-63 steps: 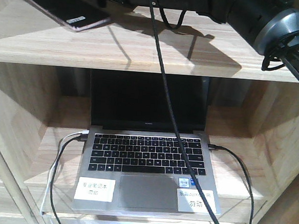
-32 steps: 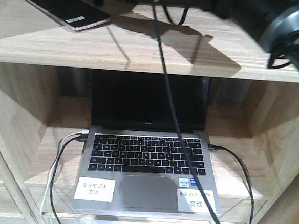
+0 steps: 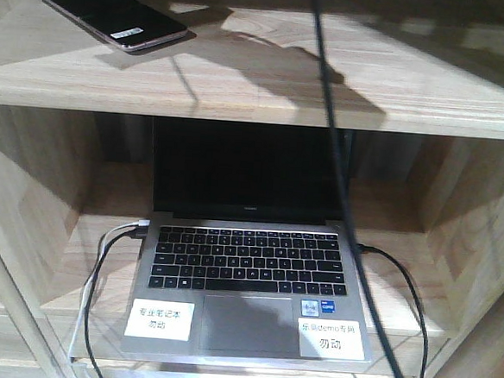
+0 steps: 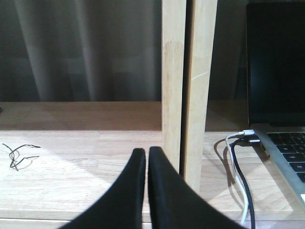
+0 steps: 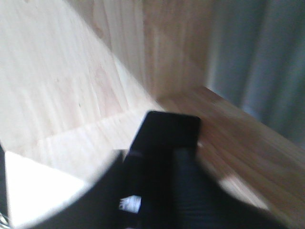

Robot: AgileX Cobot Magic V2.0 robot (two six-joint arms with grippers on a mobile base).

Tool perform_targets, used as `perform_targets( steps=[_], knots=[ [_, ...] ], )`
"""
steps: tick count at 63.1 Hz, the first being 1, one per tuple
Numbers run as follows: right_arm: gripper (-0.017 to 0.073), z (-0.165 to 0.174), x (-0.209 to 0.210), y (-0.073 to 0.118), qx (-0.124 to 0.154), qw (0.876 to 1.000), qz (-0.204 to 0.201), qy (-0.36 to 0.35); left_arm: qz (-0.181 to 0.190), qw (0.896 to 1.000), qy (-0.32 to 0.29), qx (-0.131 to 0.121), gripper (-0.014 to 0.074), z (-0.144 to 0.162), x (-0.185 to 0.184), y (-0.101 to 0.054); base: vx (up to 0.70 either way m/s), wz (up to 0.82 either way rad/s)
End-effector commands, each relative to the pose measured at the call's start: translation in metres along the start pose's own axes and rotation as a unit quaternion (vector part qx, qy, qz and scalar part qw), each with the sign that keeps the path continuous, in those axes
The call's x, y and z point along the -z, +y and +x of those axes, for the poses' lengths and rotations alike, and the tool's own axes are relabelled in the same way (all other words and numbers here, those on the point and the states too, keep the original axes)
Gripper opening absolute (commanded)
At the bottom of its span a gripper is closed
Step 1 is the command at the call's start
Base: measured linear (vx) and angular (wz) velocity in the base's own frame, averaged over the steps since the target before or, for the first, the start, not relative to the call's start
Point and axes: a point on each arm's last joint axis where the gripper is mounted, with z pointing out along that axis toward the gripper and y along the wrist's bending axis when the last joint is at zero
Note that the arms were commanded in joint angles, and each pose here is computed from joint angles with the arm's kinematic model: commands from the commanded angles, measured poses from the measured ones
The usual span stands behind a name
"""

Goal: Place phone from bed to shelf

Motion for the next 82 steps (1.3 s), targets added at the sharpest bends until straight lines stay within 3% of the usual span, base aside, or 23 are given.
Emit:
perform_targets(
  steps=[1, 19, 27, 44, 82],
  knots=[
    [-0.001, -0.033, 0.04, 0.015, 0.014, 0.998, 0.02, -0.055, -0.001, 0.999, -0.035, 0.005, 0.0001, -0.004, 0.0, 0.0, 0.0, 0.0],
    [-0.0005, -0.043, 0.073, 0.036, 0.034, 0.999, 0.008, -0.035, -0.001, 0.999, -0.035, 0.005, 0.0001, -0.004, 0.0, 0.0, 0.0, 0.0],
    [-0.0005, -0.03, 0.078, 0.039, 0.02, 1.0, 0.012, -0.02, -0.001, 0.999, -0.035, 0.005, 0.0001, -0.004, 0.0, 0.0, 0.0, 0.0],
    [-0.0005, 0.016, 0.109, 0.047, -0.015, 0.993, 0.098, -0.061, -0.001, 0.999, -0.035, 0.005, 0.0001, -0.004, 0.0, 0.0, 0.0, 0.0],
    [-0.0005, 0.137, 0.206, 0.097, -0.029, 0.97, 0.205, -0.125, -0.001, 0.999, -0.035, 0.005, 0.0001, -0.004, 0.0, 0.0, 0.0, 0.0]
  ],
)
